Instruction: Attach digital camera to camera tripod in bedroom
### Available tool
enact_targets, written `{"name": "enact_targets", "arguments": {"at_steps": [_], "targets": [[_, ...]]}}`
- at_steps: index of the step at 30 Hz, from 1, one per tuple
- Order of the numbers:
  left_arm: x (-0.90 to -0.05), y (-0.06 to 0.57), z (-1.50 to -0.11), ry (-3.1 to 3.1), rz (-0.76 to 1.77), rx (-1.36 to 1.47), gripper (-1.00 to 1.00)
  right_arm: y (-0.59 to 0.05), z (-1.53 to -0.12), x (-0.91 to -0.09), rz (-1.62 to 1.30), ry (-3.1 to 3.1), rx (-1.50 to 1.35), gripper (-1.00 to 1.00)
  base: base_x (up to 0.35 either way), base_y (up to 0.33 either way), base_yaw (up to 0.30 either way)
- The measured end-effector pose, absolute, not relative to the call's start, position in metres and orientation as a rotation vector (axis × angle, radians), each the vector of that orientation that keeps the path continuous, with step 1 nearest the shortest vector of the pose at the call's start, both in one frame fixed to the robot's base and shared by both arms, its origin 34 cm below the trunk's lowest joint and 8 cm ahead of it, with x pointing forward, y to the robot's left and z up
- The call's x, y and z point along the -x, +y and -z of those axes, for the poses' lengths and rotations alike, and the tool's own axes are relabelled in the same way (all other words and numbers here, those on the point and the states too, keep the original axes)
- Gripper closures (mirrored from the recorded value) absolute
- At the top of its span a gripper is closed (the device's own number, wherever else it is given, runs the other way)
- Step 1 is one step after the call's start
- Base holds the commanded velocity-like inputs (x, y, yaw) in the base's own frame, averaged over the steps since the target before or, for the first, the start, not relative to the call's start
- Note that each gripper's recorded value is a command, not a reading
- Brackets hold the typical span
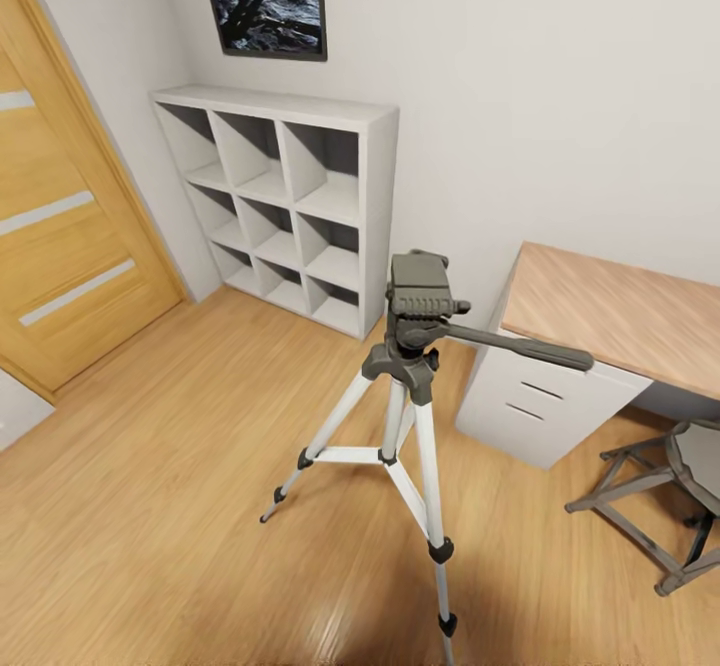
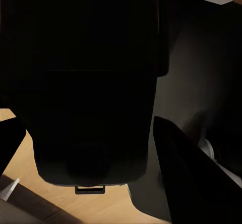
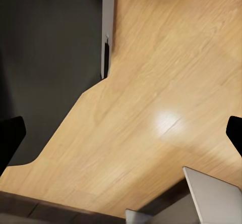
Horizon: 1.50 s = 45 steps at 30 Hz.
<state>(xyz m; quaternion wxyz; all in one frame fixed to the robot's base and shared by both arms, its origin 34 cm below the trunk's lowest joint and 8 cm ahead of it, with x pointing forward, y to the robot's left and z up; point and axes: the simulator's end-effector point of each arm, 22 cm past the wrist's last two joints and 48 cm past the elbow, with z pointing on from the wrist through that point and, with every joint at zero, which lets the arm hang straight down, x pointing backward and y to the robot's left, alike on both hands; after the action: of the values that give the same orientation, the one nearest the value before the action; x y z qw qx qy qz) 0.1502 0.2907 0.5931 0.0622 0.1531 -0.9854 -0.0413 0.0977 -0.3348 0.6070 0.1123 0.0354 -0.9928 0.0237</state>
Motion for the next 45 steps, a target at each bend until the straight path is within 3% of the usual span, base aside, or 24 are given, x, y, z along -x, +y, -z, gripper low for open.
{"name": "enact_targets", "arguments": {"at_steps": [38, 45], "targets": [[-0.146, 0.291, -0.593, -2.968, 0.127, -0.46, 1.0, -0.342, -0.607, -0.096, -0.077, -2.903, -0.126, -1.0, 0.0, 0.0, 0.0], [-0.146, 0.291, -0.593, -2.968, 0.127, -0.46, 1.0, -0.364, -0.602, -0.15, -0.129, -3.009, -0.139, -1.0, 0.0, 0.0, 0.0]]}}
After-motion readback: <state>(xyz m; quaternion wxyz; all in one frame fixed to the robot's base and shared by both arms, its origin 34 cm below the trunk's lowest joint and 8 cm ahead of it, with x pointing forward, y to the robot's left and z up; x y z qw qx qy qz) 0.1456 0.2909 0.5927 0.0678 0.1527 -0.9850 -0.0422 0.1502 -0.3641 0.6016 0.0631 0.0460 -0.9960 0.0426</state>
